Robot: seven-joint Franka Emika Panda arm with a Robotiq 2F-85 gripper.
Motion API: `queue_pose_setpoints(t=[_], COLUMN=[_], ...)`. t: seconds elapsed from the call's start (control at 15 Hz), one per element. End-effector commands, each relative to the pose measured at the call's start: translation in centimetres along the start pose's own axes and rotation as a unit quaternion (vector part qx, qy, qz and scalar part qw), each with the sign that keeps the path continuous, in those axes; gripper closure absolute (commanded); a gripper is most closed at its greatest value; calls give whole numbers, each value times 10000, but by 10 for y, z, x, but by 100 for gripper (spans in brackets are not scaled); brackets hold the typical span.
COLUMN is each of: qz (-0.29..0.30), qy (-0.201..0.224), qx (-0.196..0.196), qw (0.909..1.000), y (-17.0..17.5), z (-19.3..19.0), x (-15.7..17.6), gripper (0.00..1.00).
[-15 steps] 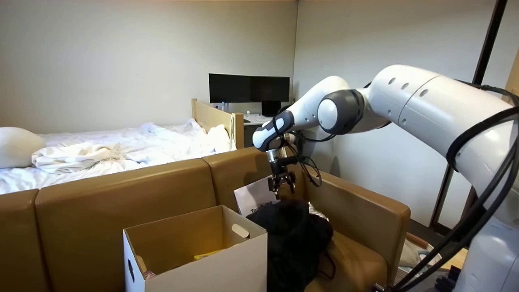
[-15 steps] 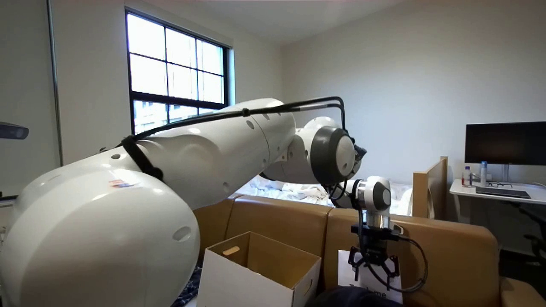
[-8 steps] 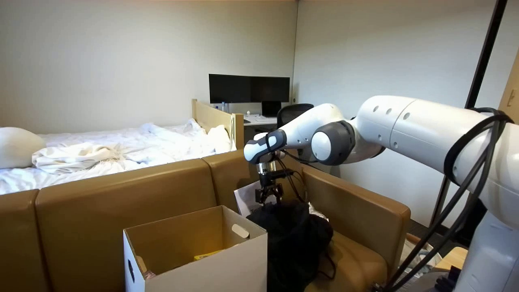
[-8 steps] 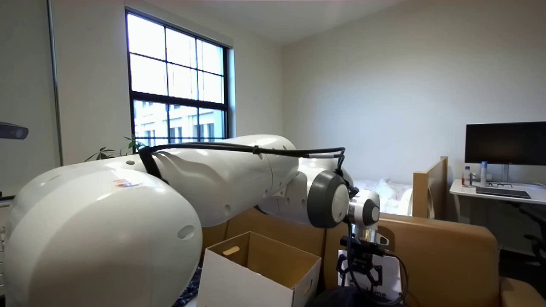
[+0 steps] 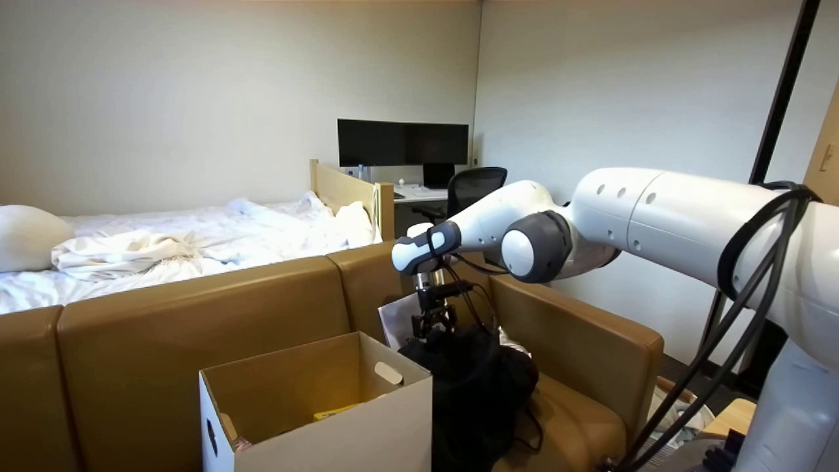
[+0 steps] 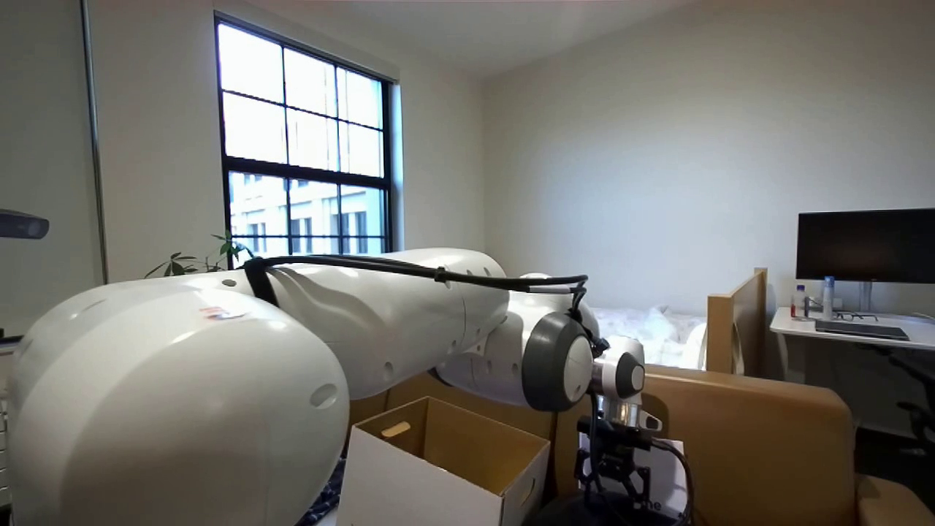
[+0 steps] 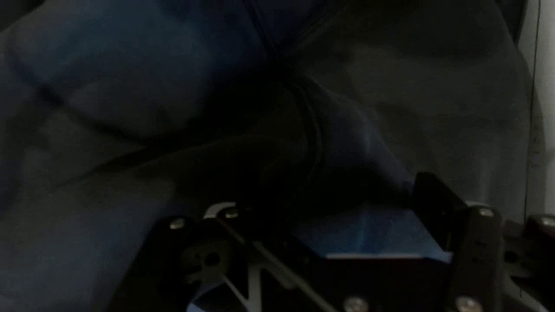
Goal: Put the black object inside the box
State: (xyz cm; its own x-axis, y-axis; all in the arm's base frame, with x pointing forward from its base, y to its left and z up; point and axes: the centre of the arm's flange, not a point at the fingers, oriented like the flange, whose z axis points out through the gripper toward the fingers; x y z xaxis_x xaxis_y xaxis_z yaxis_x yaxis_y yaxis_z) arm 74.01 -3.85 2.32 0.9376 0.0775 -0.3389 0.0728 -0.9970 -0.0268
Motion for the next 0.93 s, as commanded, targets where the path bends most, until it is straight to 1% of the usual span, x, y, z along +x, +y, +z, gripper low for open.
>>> queue_pose_setpoints(t=[0.0,0.33,0.53,0.67,0.73,0.8,0.87], qz=[104,63,104,207,226,133,-96], qy=[-168,-265,-380,-496,-573,-777,-1024], qx=[-8,45,-8,-16,-4,24,120], qw=[9998,9996,9992,9986,9981,9969,9946], y=[6,5,6,9,9,9,7], z=[-1,-2,-3,-9,-13,-22,-32], x=[45,45,43,36,31,21,9], gripper=[40,73,93,98,98,99,96])
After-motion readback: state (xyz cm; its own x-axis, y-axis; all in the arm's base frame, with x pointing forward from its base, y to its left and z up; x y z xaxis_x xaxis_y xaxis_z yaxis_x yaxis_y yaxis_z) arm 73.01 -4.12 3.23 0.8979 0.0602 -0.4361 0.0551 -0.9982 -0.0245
